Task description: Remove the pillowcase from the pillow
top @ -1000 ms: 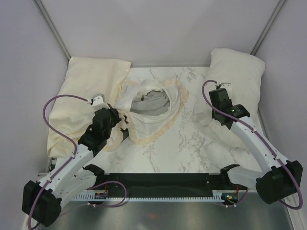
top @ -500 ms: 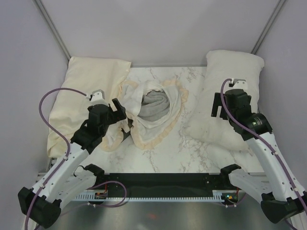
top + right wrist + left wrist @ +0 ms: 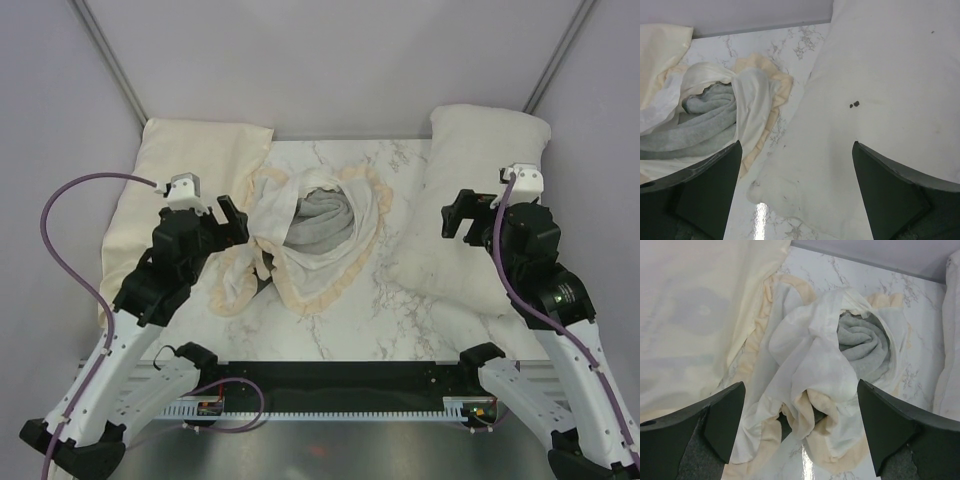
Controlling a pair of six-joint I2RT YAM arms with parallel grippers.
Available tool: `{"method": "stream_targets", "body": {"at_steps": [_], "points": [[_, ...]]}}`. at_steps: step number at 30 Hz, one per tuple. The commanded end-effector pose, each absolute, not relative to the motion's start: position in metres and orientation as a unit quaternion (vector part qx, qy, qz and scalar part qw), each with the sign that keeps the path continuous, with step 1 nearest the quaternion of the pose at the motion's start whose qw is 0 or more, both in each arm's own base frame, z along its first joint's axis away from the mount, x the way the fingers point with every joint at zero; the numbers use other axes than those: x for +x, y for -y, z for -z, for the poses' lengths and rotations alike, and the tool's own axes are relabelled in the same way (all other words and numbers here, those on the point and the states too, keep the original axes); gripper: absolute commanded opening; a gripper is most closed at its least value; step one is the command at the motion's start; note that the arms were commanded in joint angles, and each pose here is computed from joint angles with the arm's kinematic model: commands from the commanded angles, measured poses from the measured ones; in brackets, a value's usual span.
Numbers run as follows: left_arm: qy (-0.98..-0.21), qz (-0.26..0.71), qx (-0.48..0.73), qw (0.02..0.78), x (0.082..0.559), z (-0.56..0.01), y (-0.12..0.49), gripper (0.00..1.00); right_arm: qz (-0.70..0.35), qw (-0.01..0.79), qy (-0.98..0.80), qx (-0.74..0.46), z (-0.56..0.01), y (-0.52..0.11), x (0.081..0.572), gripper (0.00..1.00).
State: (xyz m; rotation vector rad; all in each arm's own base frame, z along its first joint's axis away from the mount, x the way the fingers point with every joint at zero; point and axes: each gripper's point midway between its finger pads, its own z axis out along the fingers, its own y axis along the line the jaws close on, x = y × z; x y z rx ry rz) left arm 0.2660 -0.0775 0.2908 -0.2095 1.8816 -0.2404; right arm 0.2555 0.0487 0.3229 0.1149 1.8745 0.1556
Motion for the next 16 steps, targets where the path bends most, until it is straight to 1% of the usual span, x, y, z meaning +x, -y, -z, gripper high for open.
{"method": "stream_targets", "body": {"at_steps": [1,16], "points": [[-0.818,0.064,-0.068,0.568,0.264,-0.285,0.068,1.00,-0.080,0.599,-0.796,0.036,-0.325,-0.058,0.268,0.98],[-0.811,0.060,-0.068,0.577,0.262,-0.294,0.064,1.00,-0.077,0.595,-0.799,0.032,-0.319,-0.059,0.271,0.98]]}}
